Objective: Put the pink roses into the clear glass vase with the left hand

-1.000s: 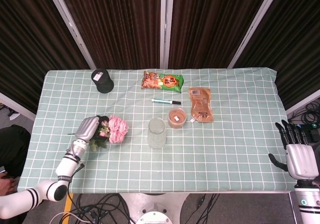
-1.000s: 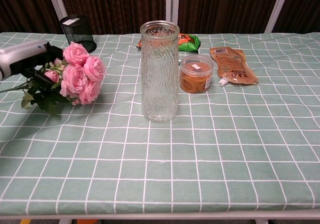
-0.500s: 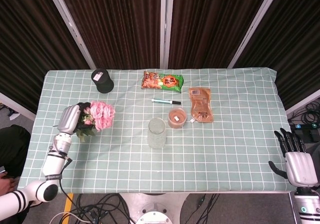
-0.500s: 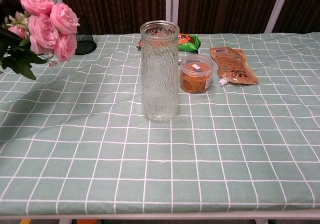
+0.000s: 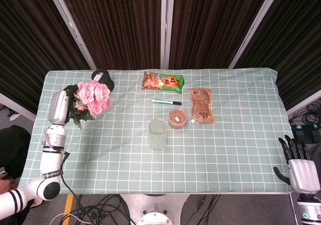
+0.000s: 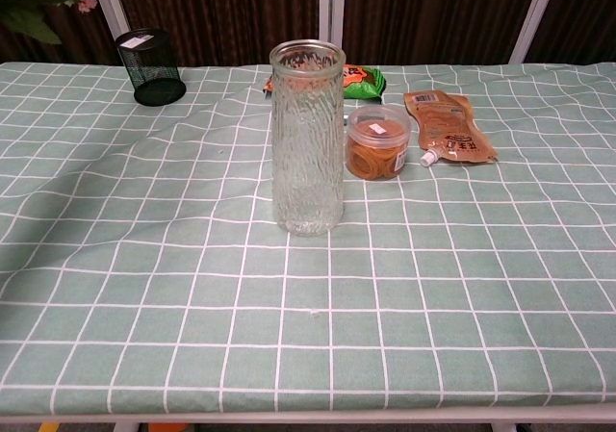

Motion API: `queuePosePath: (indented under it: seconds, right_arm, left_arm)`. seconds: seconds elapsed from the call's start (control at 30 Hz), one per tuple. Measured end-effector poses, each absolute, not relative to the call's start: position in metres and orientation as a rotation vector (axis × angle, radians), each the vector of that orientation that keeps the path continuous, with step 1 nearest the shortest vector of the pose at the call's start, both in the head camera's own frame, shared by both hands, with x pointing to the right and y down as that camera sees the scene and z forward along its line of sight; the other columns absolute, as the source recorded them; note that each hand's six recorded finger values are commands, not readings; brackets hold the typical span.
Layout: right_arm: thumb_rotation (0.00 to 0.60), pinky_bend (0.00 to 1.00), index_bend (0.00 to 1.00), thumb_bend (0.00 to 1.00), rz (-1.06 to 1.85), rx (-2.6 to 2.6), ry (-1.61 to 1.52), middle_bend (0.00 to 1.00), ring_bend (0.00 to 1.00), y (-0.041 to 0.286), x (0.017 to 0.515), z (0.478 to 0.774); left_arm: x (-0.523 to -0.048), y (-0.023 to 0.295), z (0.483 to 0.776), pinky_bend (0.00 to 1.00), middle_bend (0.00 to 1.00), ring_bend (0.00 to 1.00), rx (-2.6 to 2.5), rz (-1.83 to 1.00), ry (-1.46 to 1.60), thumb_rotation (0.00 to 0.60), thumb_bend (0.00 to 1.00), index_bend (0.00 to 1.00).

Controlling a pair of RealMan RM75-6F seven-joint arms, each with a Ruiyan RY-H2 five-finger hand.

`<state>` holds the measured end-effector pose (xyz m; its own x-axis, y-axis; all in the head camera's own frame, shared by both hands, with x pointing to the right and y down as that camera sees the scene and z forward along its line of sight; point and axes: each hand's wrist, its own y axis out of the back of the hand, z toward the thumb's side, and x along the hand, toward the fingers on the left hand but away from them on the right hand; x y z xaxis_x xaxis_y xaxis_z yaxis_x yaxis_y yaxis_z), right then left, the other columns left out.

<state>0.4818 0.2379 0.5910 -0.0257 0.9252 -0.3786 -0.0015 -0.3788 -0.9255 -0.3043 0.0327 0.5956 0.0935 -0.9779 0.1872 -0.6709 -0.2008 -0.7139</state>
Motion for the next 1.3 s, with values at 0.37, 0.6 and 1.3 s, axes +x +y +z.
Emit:
queuePosePath:
  seconds: [0.37,0.6,1.3]
  right_arm:
    - [0.600,0.00,0.00,0.14,1.518,-1.483,-1.044,0.00,0.00,0.238,0.486,0.592]
    - [0.600,0.00,0.00,0.14,1.531,-1.478,-1.053,0.00,0.00,0.238,0.490,0.592]
    - [0.600,0.00,0.00,0.14,1.600,-1.472,-1.058,0.00,0.00,0.236,0.502,0.606]
  left_arm:
    - [-0.261,0.025,0.556,0.49,0.49,0.39,-2.134,-0.683,1.870,0.600,0.23,0.51]
    - [-0.242,0.015,0.540,0.49,0.49,0.39,-2.207,-0.468,2.016,0.600,0.23,0.51]
    - [-0.192,0.011,0.515,0.49,0.49,0.40,-2.653,0.099,2.407,0.600,0.23,0.52]
